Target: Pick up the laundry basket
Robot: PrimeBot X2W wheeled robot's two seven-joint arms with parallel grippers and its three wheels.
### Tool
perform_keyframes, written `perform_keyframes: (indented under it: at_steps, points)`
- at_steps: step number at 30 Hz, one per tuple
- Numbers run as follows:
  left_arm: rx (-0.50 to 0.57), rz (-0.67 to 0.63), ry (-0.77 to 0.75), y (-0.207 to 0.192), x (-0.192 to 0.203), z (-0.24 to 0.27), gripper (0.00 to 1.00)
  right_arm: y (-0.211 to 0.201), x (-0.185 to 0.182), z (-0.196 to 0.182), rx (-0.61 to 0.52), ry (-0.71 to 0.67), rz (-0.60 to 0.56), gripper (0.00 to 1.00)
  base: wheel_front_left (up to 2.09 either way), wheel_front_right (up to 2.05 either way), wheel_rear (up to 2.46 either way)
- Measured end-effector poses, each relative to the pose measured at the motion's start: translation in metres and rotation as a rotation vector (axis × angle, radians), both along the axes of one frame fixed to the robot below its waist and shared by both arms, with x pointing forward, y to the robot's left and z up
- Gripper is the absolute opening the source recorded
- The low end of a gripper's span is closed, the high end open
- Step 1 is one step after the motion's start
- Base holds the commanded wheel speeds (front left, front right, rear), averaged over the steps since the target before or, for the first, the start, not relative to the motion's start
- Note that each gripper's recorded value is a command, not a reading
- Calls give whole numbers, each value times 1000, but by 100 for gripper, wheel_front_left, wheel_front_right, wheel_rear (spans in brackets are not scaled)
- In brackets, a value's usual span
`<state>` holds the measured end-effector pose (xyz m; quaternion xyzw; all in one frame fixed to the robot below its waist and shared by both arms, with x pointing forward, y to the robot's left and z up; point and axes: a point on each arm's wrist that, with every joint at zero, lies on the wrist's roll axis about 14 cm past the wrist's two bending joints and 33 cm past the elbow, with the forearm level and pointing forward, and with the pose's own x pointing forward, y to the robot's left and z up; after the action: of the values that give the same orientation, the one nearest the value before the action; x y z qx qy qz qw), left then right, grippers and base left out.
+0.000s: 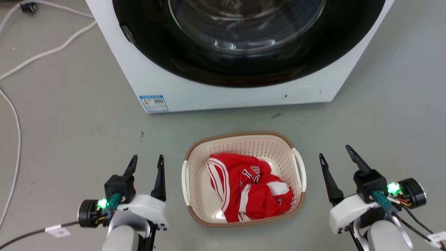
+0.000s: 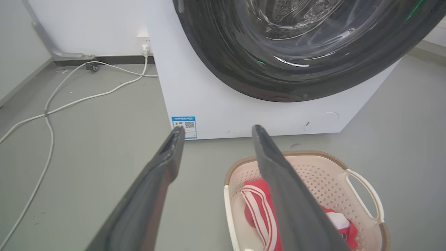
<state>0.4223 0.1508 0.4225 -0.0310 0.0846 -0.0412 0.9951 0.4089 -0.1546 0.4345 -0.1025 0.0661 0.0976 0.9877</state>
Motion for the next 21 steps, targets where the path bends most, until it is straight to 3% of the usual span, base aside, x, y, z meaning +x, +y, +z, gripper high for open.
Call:
perform_keyframes:
  at_steps: [21]
  points:
    - [13,-119,454,-25,43,-151,100,-6,50,-139,-123,387,43,100,0,0,0]
